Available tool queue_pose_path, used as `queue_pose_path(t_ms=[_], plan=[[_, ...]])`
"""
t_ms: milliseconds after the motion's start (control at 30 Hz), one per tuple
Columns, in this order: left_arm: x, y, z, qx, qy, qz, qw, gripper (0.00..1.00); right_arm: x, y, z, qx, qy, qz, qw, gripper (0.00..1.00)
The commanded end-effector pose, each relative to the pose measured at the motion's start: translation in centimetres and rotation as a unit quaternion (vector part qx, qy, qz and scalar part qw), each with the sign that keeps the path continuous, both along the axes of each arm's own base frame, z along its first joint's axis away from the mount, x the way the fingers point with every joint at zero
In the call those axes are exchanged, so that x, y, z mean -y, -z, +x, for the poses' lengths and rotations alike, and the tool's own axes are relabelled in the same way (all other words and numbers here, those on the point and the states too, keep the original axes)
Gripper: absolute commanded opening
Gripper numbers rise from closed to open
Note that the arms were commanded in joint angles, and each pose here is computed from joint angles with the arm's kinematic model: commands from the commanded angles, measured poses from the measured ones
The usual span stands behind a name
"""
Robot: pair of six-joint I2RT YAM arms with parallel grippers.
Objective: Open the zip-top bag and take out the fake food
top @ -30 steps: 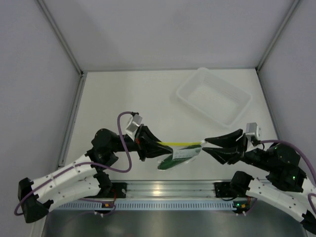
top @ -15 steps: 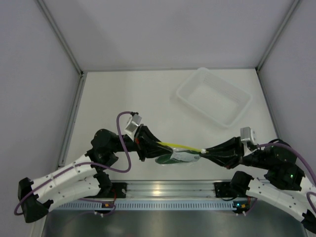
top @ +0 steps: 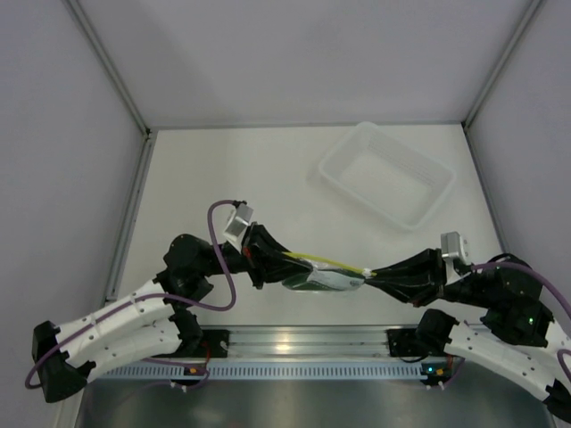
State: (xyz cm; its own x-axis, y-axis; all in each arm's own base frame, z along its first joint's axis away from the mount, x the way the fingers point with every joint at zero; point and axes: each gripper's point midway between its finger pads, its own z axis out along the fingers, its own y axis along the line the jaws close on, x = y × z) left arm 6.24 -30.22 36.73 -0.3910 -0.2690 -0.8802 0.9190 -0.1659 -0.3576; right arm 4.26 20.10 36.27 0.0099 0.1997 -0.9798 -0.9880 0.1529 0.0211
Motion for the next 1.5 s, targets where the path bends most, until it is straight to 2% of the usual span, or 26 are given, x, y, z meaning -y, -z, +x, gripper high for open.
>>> queue_pose_path(t_ms=[0, 133, 167, 200, 367, 500, 533, 567, 600, 633, 667, 833, 967, 1067, 1233, 1267, 1333, 1400, 1467], plan=[[-0.8, -2.3, 0.0, 0.028, -0.014, -0.046, 0.998, 0.00, 0.7, -2.1, -0.8, 0.024, -0.007, 0.030, 0.999, 0.17], [-0.8, -2.2, -0.1, 0.028, -0.014, -0.046, 0.998, 0.00, 0.9, -2.3, -0.8, 0.023, -0.004, 0.032, 0.999, 0.15], [-0.8, -2.2, -0.2, 0.027, -0.011, -0.045, 0.999, 0.00, 0.9, -2.3, -0.8, 0.022, -0.005, 0.031, 0.999, 0.07], [-0.7, -2.1, -0.1, 0.025, -0.009, -0.042, 0.999, 0.00, 0.9, -2.4, -0.9, 0.023, -0.006, 0.032, 0.999, 0.06], [-0.2, -1.7, -0.3, 0.023, 0.005, -0.032, 0.999, 0.00, 0.7, -2.8, -0.7, 0.019, -0.006, 0.036, 0.999, 0.08], [0.1, -1.4, -0.2, 0.026, 0.007, -0.026, 0.999, 0.01, 0.6, -3.0, -0.1, 0.013, 0.009, 0.037, 0.999, 0.00], [0.1, -1.2, 0.0, 0.027, 0.002, -0.025, 0.999, 0.12, 0.6, -2.9, 0.3, 0.007, 0.019, 0.034, 0.999, 0.00], [0.2, -1.0, 0.4, 0.034, -0.008, -0.026, 0.999, 0.54, 0.7, -2.9, 0.5, 0.005, 0.025, 0.032, 0.999, 0.00], [0.2, -0.5, 1.1, 0.024, -0.030, -0.018, 0.999, 0.82, 0.8, -3.2, 0.7, 0.003, 0.033, 0.033, 0.999, 0.00], [0.1, -0.7, 1.7, 0.027, -0.048, -0.015, 0.998, 0.95, 0.6, -2.6, 1.2, -0.006, 0.042, 0.018, 0.999, 0.00], [0.1, -0.4, 2.2, 0.038, -0.067, -0.006, 0.997, 0.98, 0.6, -2.4, 1.6, -0.008, 0.051, 0.012, 0.999, 0.00], [-0.9, -0.1, 4.0, 0.049, -0.132, 0.028, 0.990, 0.98, 0.0, -1.6, 3.1, -0.027, 0.078, -0.028, 0.996, 0.00], [-2.4, -2.0, 6.1, 0.103, -0.211, 0.050, 0.971, 0.98, -0.8, 0.3, 4.2, -0.040, 0.092, -0.087, 0.991, 0.00], [-2.3, -2.5, 6.3, 0.136, -0.214, 0.069, 0.965, 0.98, -1.9, 1.2, 4.4, -0.046, 0.076, -0.116, 0.989, 0.00], [0.0, -3.9, 4.5, 0.182, -0.129, 0.072, 0.972, 0.98, -3.1, 2.8, 5.0, -0.056, 0.069, -0.150, 0.985, 0.00], [0.9, -3.3, 3.6, 0.193, -0.085, 0.080, 0.974, 0.98, -3.2, 2.9, 5.0, -0.055, 0.068, -0.154, 0.984, 0.00], [1.6, -3.8, 2.9, 0.202, -0.050, 0.081, 0.975, 0.96, -3.6, 3.2, 4.9, -0.057, 0.058, -0.161, 0.984, 0.00], [2.7, -2.5, 2.0, 0.204, 0.009, 0.101, 0.974, 0.95, -3.8, 3.2, 4.7, -0.056, 0.050, -0.167, 0.983, 0.00], [3.6, -1.8, 1.8, 0.207, 0.045, 0.117, 0.970, 0.87, -3.9, 3.3, 4.3, -0.055, 0.037, -0.171, 0.983, 0.00]])
